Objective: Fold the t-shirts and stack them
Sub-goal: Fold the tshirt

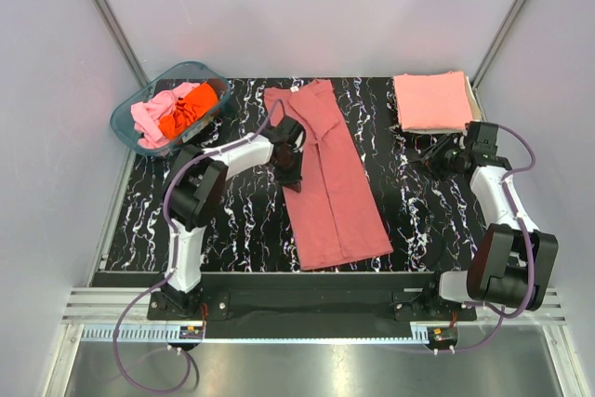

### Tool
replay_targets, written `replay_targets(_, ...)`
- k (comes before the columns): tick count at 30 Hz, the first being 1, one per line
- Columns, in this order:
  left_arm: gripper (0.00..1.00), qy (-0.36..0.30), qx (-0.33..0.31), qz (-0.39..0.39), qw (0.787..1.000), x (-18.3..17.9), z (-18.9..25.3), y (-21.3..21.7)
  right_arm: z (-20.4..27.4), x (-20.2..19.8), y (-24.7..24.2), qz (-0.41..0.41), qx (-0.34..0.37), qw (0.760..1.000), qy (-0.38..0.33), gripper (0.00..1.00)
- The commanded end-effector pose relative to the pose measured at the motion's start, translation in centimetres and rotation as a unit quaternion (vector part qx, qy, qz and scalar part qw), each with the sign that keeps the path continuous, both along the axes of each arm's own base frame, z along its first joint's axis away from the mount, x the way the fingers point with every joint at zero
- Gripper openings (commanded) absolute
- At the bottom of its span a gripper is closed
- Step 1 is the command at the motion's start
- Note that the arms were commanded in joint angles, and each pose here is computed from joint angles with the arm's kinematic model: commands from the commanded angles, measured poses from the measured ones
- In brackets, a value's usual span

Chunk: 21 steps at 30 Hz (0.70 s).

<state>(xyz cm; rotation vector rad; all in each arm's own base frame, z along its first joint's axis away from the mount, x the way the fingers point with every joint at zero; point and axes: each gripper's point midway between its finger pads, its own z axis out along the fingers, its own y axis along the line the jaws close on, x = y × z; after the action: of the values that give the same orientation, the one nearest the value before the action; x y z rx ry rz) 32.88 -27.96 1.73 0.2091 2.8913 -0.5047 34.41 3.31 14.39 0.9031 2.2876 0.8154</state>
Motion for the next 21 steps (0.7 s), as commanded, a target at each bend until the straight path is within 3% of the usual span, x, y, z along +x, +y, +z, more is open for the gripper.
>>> replay_targets(1, 0.14, 0.004, 0.108, 0.037, 0.993, 1.1, -3.1, 7.2, -1.0, -0.1, -0.2, -0.004, -0.016, 1.0, 0.004, 0.34)
replay_targets(6, 0.15, -0.028, 0.087, 0.049, 0.995, 4.0, -0.1, 8.6, -3.4, -1.2, 4.1, 0.057, -0.014, 0.997, 0.047, 0.31)
replay_targets(10, 0.17, -0.062, 0.033, 0.03, 0.997, 4.2, 4.9, 6.5, -5.3, -3.6, 9.0, 0.12, -0.037, 0.989, 0.077, 0.15)
replay_targets(12, 0.17, -0.074, 0.0, 0.013, 0.997, 2.5, 7.6, 5.4, -6.5, -5.4, 10.9, 0.149, -0.045, 0.983, 0.096, 0.01)
replay_targets(15, 0.17, -0.061, -0.018, -0.006, 0.998, -2.1, 8.6, 4.7, -7.5, -7.3, 12.6, 0.175, -0.054, 0.977, 0.111, 0.0)
replay_targets(21, 0.17, -0.009, 0.015, 0.003, 1.0, -11.5, 4.8, 7.2, -9.2, -12.3, 16.5, 0.245, -0.081, 0.956, 0.136, 0.0)
